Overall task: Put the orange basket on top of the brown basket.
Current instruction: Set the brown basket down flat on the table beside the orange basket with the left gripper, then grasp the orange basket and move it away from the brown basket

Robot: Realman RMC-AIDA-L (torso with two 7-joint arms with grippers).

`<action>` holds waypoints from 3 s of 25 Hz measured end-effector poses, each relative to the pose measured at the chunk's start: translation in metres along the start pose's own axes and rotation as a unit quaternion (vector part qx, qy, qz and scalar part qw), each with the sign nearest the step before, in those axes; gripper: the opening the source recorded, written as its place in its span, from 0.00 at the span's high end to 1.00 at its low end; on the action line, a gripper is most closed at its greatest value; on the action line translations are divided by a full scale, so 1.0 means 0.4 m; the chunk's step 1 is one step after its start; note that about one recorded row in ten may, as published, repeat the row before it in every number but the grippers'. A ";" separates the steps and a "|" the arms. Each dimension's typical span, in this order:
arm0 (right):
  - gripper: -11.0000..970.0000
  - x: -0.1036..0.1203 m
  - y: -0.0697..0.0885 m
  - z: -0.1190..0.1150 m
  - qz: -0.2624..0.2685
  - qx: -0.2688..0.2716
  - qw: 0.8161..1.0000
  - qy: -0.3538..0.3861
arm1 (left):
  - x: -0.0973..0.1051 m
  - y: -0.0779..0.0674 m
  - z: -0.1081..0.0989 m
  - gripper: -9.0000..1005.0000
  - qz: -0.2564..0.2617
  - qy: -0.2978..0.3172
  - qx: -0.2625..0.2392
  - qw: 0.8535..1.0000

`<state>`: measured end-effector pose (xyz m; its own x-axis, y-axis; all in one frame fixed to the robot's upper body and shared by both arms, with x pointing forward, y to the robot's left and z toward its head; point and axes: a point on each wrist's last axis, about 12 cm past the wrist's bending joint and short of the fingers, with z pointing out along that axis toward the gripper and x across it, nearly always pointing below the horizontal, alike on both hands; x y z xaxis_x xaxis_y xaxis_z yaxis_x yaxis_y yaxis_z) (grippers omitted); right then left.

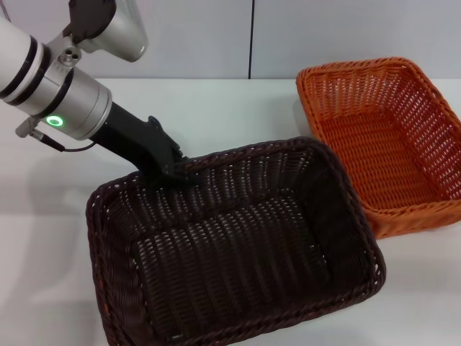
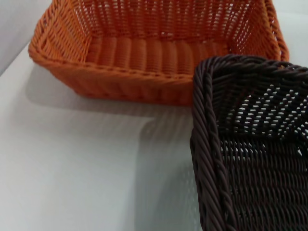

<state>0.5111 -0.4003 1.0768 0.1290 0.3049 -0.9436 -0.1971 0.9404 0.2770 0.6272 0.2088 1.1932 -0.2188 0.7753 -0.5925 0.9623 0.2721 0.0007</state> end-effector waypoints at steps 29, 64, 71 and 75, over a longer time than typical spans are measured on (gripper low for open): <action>0.26 0.001 -0.002 -0.006 0.012 0.007 1.000 -0.008 | -0.037 0.014 0.000 0.29 0.024 -0.037 -0.108 0.993; 0.26 -0.113 0.086 -0.012 0.494 -0.171 0.844 0.123 | 0.083 0.019 -0.046 0.16 -0.046 -0.374 -0.188 0.907; 0.26 -0.172 0.103 0.023 0.360 -0.231 0.899 0.095 | 0.070 0.022 -0.048 0.16 -0.038 -0.375 -0.187 0.907; 0.26 -0.259 0.113 0.074 0.218 -0.272 0.934 0.072 | 0.060 0.020 -0.042 0.16 -0.029 -0.379 -0.186 0.906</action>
<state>0.5176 -0.3851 1.1926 -0.2035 0.5814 -0.7877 -0.6709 0.5032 0.5447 0.6270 0.2394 1.1925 0.0417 0.1772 -0.9833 0.8006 0.5828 0.1390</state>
